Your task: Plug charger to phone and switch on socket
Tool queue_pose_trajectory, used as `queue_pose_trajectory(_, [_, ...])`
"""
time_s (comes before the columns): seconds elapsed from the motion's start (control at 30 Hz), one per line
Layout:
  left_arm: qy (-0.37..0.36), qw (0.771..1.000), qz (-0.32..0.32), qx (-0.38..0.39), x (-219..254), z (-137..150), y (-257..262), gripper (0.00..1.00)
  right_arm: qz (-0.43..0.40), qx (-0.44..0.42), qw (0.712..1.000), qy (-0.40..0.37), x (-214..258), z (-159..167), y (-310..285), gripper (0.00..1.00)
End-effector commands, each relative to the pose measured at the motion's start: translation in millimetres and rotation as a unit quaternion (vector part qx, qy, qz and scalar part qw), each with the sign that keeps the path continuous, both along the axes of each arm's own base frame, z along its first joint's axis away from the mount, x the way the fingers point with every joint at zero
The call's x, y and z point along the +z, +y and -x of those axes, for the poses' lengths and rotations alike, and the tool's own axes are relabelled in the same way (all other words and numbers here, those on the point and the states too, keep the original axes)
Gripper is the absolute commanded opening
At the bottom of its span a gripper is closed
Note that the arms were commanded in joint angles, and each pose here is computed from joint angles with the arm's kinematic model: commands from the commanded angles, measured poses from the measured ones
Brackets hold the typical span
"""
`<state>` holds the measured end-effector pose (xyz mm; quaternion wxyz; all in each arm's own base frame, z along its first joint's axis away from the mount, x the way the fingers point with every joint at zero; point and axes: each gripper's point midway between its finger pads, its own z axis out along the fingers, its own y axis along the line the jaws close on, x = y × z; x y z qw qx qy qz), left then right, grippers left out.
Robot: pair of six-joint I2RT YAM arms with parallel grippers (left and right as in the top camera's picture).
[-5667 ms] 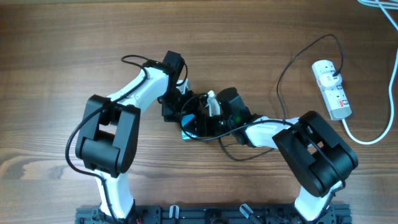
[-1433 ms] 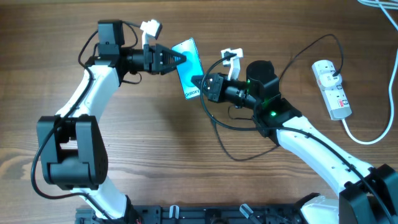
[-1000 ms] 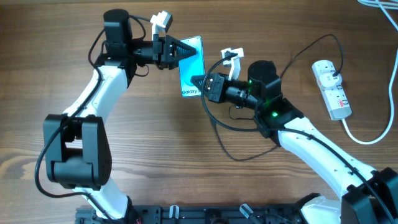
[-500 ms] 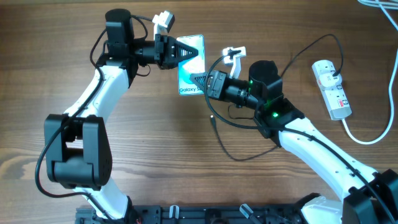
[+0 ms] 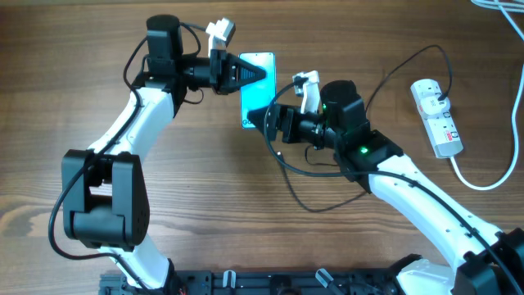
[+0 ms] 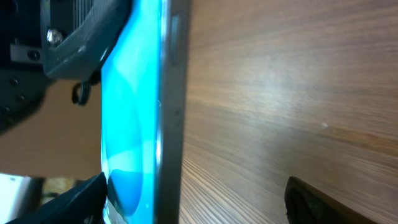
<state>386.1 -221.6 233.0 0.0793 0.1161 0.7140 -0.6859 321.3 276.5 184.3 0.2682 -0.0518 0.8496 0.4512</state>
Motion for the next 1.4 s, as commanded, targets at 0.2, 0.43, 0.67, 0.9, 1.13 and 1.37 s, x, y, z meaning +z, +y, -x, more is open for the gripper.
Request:
queue_pose_trajectory(0.2, [0.176,0.907,-0.332,0.190,-145.4,10.5,49.1,0.04,0.195,0.000,0.980,0.046,-68.2,32.2,-59.4,0.99])
queue_pose_trajectory(0.43, [0.205,0.862,-0.419,0.198,-169.5,31.9,54.4,0.04,0.275,-0.037,0.957,0.087,-92.0,42.3,-91.6,1.00])
queue_pose_trajectory(0.67, [0.216,0.858,-0.417,0.207,-169.5,31.3,47.3,0.04,0.272,-0.038,0.958,0.082,-90.6,40.2,-90.4,1.00])
queue_pose_trajectory(0.9, [0.195,0.828,-0.478,0.218,-189.1,40.2,52.0,0.04,0.272,-0.038,0.958,0.082,-90.6,40.1,-90.4,1.00])
queue_pose_trajectory(1.13, [0.170,0.815,-0.507,0.221,-197.4,43.5,49.2,0.04,0.272,-0.038,0.958,0.082,-90.6,40.1,-90.4,1.00])
queue_pose_trajectory(1.37, [0.173,0.814,-0.509,0.219,-197.8,45.3,49.6,0.04,0.272,-0.038,0.958,0.082,-90.6,40.1,-90.4,1.00])
